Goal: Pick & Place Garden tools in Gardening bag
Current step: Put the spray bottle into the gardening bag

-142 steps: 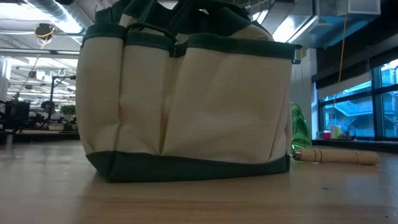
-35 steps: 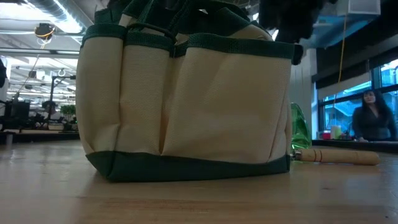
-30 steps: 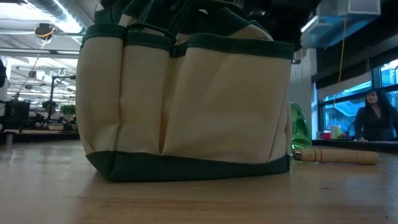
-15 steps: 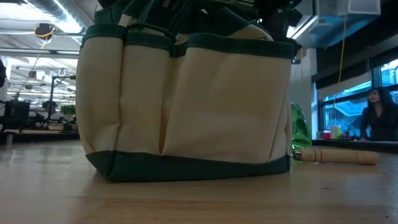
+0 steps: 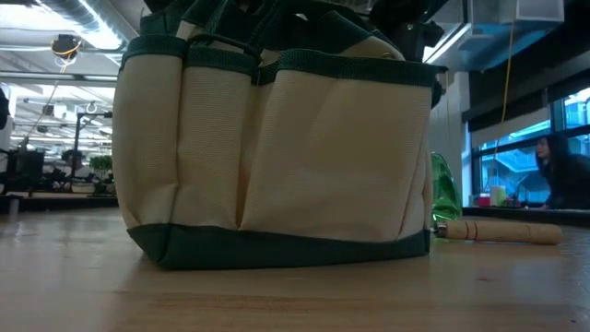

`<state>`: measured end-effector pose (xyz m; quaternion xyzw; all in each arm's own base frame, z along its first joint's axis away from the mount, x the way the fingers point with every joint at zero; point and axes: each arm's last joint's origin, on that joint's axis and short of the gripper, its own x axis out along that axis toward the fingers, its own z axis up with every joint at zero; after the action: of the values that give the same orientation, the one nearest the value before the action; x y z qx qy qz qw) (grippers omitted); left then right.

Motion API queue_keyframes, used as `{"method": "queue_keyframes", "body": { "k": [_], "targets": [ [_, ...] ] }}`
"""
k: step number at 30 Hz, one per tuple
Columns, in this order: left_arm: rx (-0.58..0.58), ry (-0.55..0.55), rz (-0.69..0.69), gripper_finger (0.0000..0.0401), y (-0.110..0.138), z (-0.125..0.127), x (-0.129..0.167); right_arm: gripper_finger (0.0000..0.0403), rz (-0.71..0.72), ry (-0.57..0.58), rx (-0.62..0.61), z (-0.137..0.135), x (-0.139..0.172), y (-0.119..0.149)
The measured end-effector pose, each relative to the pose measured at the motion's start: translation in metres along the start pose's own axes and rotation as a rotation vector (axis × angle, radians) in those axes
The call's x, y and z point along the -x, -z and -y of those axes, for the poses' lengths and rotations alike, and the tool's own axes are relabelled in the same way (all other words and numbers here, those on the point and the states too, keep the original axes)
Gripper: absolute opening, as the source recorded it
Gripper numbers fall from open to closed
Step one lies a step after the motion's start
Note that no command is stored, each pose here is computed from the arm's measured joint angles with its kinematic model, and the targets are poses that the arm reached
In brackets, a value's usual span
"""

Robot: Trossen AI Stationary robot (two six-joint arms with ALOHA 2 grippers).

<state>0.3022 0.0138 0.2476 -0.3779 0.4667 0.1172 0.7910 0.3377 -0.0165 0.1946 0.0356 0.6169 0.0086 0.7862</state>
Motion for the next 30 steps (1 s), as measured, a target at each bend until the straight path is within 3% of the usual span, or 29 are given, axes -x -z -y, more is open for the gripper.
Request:
{"method": "queue_keyframes", "body": {
  "k": [7,11,15,23,30],
  "targets": [
    [0.043,-0.109,-0.017,0.0003,0.007,-0.007,0.007,0.0268,-0.003,0.014,-0.014,0.0,-0.01,-0.003],
    [-0.042,-0.128,-0.011,0.0003,0.015,-0.011,0.022,0.0268,0.001,0.017,-0.027,0.0,-0.01,-0.003],
    [-0.193,-0.082,0.062,0.0003,0.037,-0.02,0.041,0.0268,0.003,0.016,-0.027,0.0,-0.01,-0.003],
    [-0.359,0.208,0.396,0.0003,0.082,-0.042,0.062,0.0268,0.051,0.017,-0.022,0.001,-0.011,-0.008],
    [-0.419,0.219,0.474,0.0003,0.097,-0.047,0.065,0.0268,-0.028,0.017,-0.024,0.003,-0.028,-0.005]
  ]
}}
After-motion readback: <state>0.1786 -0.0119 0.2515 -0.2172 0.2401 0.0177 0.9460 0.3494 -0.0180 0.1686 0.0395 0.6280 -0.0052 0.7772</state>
